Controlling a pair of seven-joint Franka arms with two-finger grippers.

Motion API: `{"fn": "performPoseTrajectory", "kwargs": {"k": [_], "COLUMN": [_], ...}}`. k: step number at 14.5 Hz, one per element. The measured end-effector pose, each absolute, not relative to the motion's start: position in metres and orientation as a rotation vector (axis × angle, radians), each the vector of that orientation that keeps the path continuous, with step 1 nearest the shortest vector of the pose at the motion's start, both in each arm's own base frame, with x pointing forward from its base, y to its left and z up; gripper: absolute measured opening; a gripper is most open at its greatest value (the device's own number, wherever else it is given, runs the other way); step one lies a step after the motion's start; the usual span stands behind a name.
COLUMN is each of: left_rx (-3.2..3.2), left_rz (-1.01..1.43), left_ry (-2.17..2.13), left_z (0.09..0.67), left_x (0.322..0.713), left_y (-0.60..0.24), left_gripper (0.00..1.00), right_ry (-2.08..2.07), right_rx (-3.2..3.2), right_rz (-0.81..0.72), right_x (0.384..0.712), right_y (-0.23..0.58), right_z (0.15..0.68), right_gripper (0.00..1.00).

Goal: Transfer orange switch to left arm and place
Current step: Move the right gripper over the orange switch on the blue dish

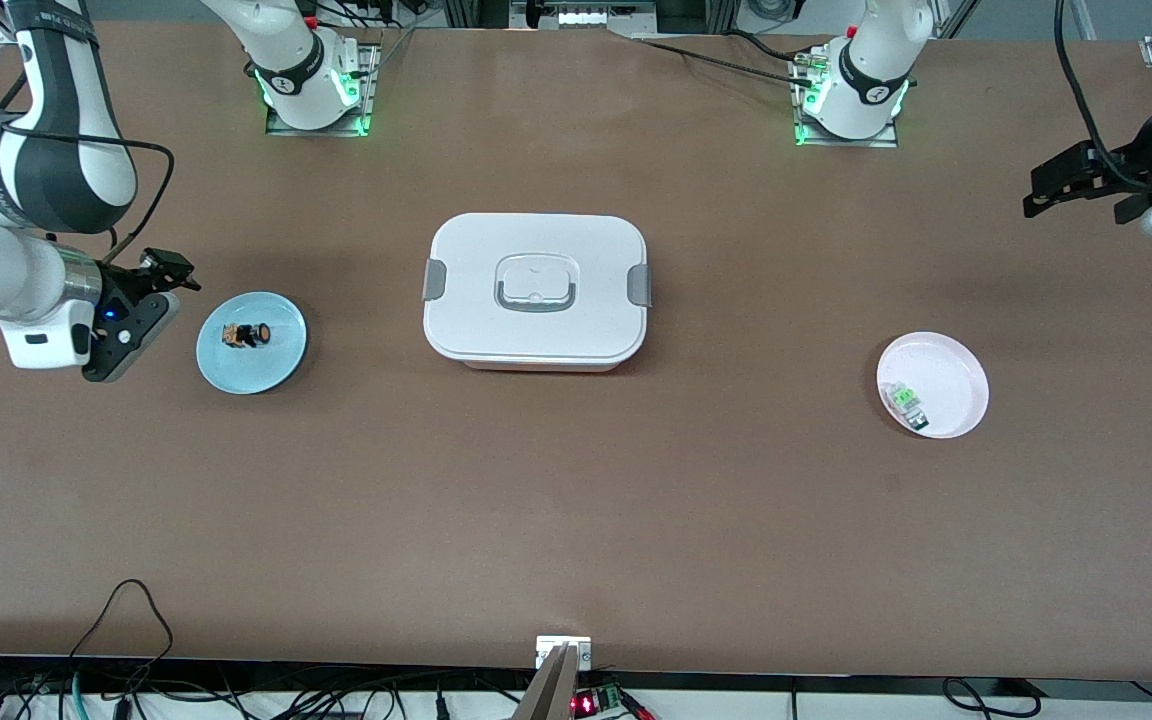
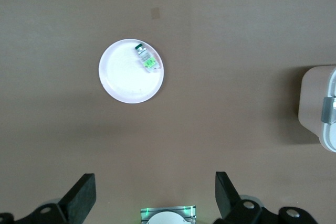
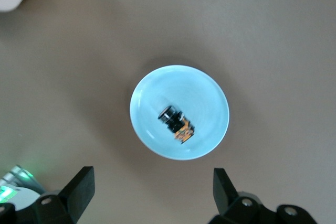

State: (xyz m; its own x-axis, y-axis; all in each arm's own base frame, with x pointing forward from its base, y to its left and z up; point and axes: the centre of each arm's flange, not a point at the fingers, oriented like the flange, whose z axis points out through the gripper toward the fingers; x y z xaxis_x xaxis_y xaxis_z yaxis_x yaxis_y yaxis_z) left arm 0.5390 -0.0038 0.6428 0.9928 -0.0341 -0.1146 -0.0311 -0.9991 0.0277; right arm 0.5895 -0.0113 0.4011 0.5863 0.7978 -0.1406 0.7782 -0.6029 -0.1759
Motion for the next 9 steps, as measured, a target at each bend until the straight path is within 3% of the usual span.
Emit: {"fn": "performPoseTrajectory", "kwargs": {"k": [9], "left_rx": [3.105], "left_rz": [-0.127], "left_ry": [-0.076], "left_z": [0.659], "left_x": [0.531], "left_y": [-0.014], "left_gripper": [1.00], "right_ry": [-1.782], "right_rx": [-2.528], "right_rz": [0.126], "right_x": [0.571], "right_y": [-0.013], "right_z": [0.340], "right_gripper": [1.00]}}
